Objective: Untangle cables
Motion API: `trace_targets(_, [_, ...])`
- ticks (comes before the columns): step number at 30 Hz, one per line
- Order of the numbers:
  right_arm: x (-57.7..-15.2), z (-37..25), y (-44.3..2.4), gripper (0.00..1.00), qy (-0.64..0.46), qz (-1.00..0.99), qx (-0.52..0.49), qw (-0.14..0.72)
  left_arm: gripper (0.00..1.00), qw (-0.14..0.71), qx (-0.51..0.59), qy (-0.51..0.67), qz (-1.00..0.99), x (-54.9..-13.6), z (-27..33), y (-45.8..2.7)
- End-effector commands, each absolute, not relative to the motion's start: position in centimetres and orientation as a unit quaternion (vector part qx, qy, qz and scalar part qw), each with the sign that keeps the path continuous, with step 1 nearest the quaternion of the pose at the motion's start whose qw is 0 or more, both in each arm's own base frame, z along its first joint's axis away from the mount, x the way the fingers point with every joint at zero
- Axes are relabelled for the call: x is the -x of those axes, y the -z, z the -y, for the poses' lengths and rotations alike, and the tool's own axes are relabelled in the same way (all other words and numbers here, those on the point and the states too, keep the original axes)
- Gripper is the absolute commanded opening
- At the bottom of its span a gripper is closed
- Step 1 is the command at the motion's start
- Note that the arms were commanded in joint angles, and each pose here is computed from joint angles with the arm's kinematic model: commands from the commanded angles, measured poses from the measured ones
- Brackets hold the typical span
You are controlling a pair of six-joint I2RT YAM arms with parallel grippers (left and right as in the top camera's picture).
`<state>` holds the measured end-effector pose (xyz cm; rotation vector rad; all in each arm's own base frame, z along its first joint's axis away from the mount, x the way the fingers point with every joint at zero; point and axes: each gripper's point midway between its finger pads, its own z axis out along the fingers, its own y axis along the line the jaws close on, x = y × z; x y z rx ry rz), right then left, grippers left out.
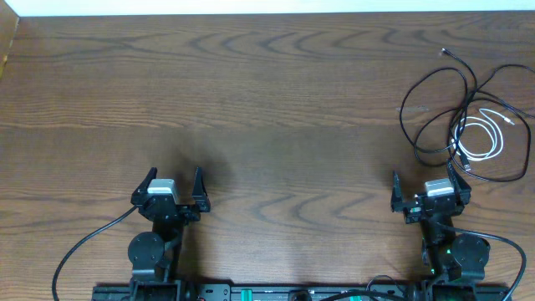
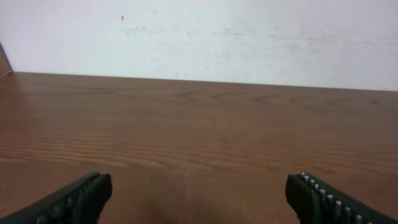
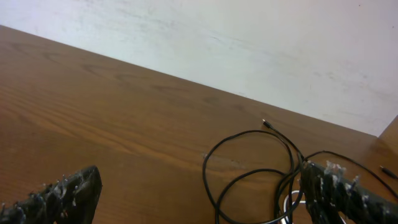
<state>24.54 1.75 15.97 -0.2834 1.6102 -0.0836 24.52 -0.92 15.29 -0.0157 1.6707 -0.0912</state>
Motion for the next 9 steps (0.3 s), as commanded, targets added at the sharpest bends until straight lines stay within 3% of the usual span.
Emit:
trace_targets(1, [-24.50,-1.97,-15.94,0.99,0.036,-0.717,0.131,0.683,0.95,0.652,-0.002,0.039,-0.757,-24.39,1.06,-13.83])
trace_targets(9, [-24.50,-1.96,-15.94,0.99,0.036,-0.717,0.131,0.683,0.94,0.652,-0.002,0.039,-0.757,-24.39,1.06,-13.83])
